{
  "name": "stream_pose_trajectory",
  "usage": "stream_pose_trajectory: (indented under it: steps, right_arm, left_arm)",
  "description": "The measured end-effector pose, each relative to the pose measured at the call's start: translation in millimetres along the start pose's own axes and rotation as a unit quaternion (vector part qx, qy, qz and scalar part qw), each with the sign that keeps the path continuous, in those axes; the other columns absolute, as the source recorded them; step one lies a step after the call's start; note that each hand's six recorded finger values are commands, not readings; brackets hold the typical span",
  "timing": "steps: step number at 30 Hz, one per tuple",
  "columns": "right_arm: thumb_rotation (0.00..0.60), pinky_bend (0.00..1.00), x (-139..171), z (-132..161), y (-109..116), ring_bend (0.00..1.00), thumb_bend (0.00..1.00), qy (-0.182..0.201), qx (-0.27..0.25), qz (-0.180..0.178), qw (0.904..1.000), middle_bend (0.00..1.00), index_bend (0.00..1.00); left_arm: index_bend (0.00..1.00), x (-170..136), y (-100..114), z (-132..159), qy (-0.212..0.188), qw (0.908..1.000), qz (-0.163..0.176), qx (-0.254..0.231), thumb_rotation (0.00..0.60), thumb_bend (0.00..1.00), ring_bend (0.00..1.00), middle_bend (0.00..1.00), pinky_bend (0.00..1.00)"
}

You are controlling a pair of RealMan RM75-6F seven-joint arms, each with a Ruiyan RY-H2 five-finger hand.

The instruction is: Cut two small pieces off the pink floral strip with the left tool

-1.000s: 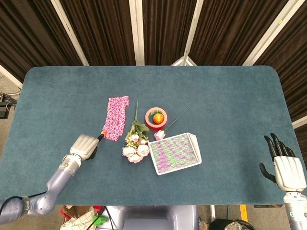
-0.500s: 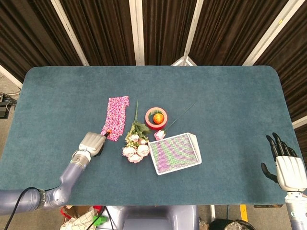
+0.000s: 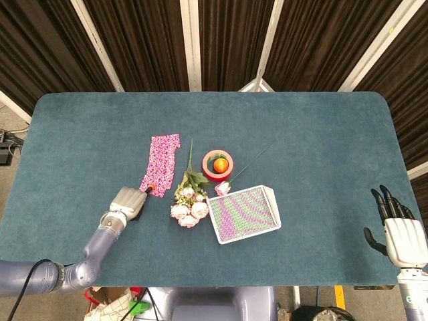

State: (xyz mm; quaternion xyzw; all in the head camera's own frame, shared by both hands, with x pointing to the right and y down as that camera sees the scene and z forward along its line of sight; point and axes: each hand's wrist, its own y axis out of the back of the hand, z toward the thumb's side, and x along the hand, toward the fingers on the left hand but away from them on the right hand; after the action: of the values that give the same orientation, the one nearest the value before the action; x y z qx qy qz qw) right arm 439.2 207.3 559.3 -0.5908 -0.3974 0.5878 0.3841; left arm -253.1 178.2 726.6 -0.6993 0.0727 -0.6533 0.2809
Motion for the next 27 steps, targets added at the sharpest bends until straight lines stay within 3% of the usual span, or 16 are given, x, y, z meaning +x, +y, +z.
stream_pose_trajectory:
  steps: [13, 27]
  right_arm:
    - [0.6, 0.26, 1.0, -0.6, 2.3, 0.16, 0.37, 0.0, -0.003, -0.004, 1.0, 0.05, 0.0]
    - [0.6, 0.26, 0.5, 0.1, 2.2, 0.16, 0.37, 0.002, -0.005, -0.004, 1.0, 0.05, 0.0]
  left_arm:
    - [0.0, -15.5, -15.1, -5.3, 0.011, 0.9993, -0.035, 0.011, 0.6, 0.93, 0.68, 0.78, 0.65]
    - [0.0, -32.0, -26.2, -1.6, -0.005, 0.9984, -0.049, 0.027, 0.6, 0.94, 0.68, 0.78, 0.65]
